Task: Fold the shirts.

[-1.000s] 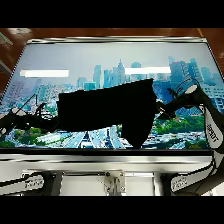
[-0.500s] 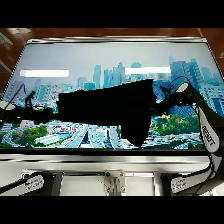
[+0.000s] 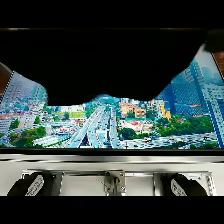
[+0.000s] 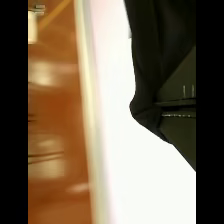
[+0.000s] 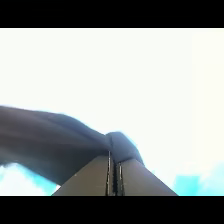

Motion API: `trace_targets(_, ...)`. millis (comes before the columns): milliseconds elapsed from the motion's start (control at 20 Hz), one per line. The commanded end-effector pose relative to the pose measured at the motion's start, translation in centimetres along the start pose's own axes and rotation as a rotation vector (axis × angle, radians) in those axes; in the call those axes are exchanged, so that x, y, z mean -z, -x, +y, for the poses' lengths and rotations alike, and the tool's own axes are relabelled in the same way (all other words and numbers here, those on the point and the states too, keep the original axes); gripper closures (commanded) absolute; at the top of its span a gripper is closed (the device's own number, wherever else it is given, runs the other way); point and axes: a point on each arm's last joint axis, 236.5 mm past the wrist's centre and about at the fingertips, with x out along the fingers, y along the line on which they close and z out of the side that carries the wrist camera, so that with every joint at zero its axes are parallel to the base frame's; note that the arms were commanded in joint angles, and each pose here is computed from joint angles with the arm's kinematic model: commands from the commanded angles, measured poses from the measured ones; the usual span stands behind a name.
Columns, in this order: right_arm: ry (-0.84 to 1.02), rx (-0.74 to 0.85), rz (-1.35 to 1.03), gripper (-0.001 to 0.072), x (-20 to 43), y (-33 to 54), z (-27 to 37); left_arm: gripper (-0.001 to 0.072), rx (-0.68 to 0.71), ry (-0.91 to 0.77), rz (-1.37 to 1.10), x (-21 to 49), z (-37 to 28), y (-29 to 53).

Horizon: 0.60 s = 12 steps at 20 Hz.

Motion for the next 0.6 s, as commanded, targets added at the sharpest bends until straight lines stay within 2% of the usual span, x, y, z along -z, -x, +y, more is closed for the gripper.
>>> trace_targets(0,0.08,0.159,-0.313,0.0653,-7.9,14.0,1.3,0.0668,-0.048,-0.113,-0.275,-9.4,-5.2,10.5)
trace_targets(100,0.065,0.204,-0.317,0.0653,-7.4,16.9,1.3,0.0668,-0.073,-0.091,-0.269,-8.9,-5.7,12.2)
trace_targets(350,0.063,0.233,-0.222,0.0653,-4.4,19.1,1.8,0.0668,-0.164,-0.131,-0.063,-4.1,-4.2,13.0)
trace_targets(550,0.047,0.213,-0.087,0.0653,-1.6,17.3,1.5,0.0668,-0.143,-0.098,0.119,0.5,-3.3,11.1)
